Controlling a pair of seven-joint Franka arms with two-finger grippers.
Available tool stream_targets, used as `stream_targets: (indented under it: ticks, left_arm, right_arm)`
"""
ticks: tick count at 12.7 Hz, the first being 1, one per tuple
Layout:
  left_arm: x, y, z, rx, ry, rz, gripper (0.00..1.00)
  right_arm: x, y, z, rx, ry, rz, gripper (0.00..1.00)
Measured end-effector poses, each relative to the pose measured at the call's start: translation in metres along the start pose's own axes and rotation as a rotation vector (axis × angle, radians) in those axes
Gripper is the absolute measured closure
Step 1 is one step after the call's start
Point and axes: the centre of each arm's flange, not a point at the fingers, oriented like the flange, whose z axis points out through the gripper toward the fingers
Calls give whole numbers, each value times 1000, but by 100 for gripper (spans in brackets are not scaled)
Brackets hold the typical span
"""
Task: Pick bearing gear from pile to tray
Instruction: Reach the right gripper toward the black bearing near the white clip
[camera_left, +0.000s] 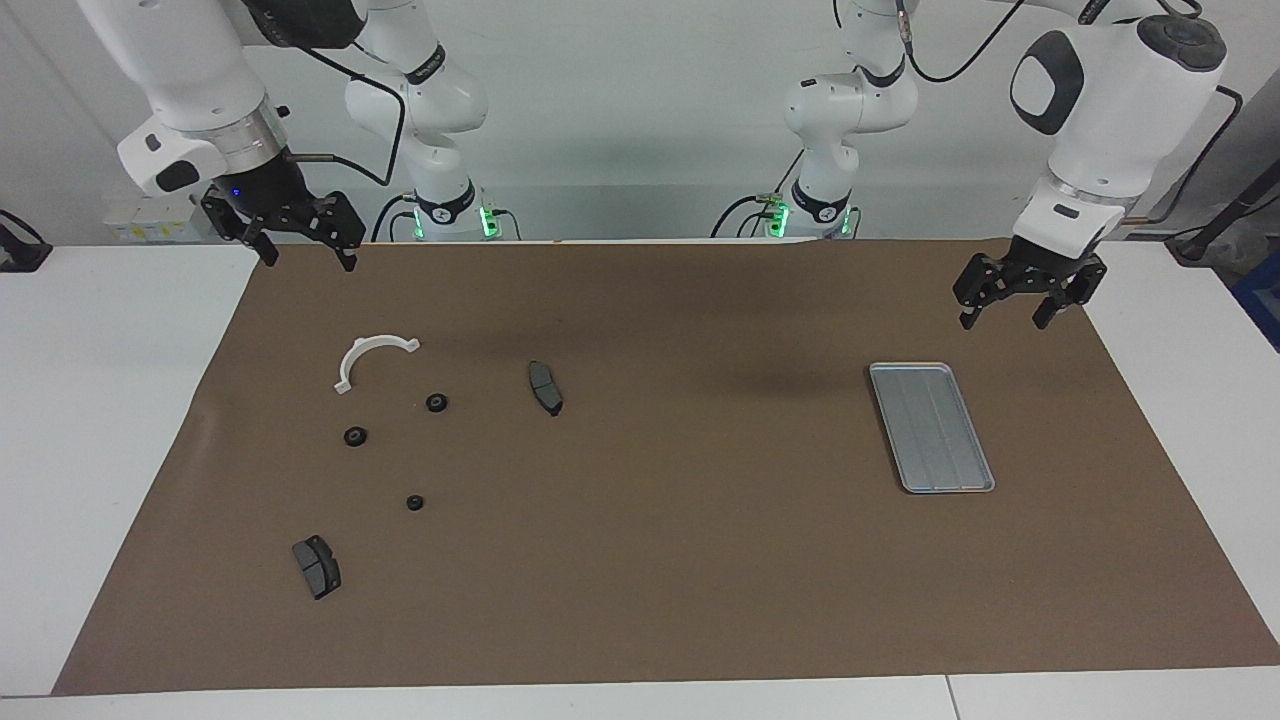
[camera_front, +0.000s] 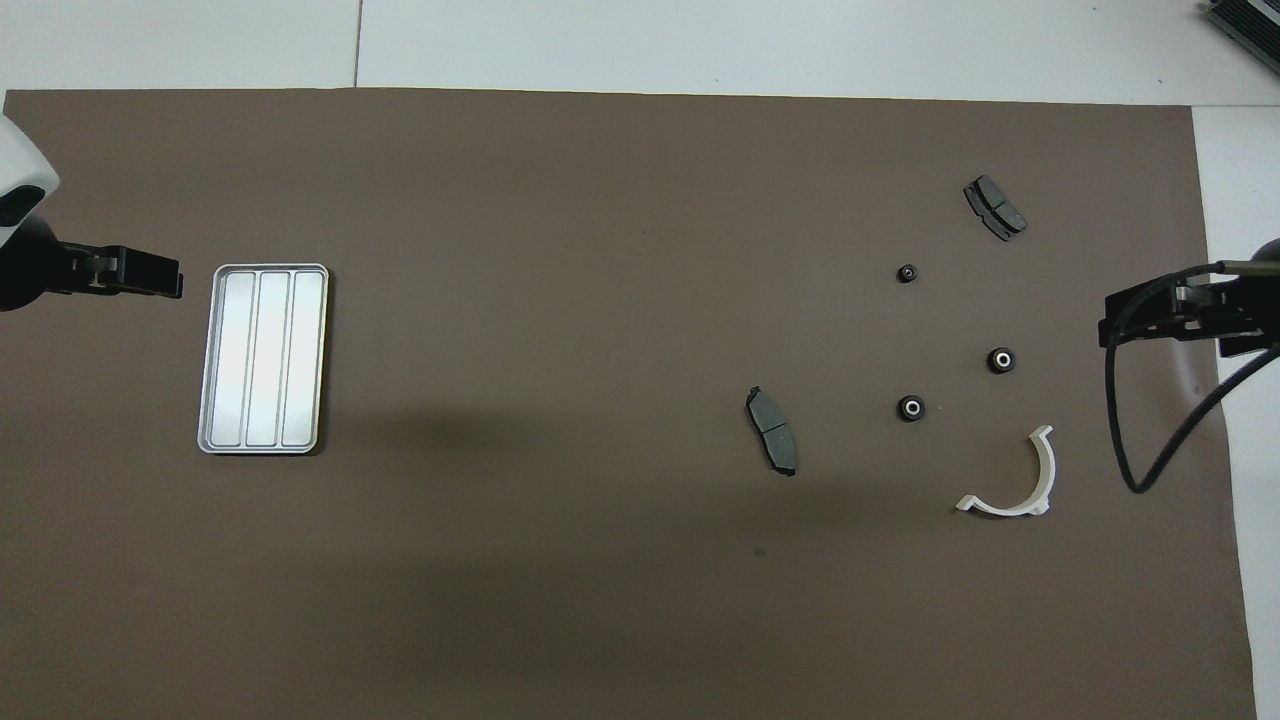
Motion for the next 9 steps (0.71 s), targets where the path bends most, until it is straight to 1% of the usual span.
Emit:
stream_targets:
  ticks: [7, 9]
  left_arm:
    - [-1, 1, 1, -1, -7, 2, 0]
    - [-2, 2, 1, -1, -14, 2, 0]
  right_arm:
    - [0, 0, 2, 0, -4, 0, 0]
    - [5, 1, 8, 3, 23, 3, 0]
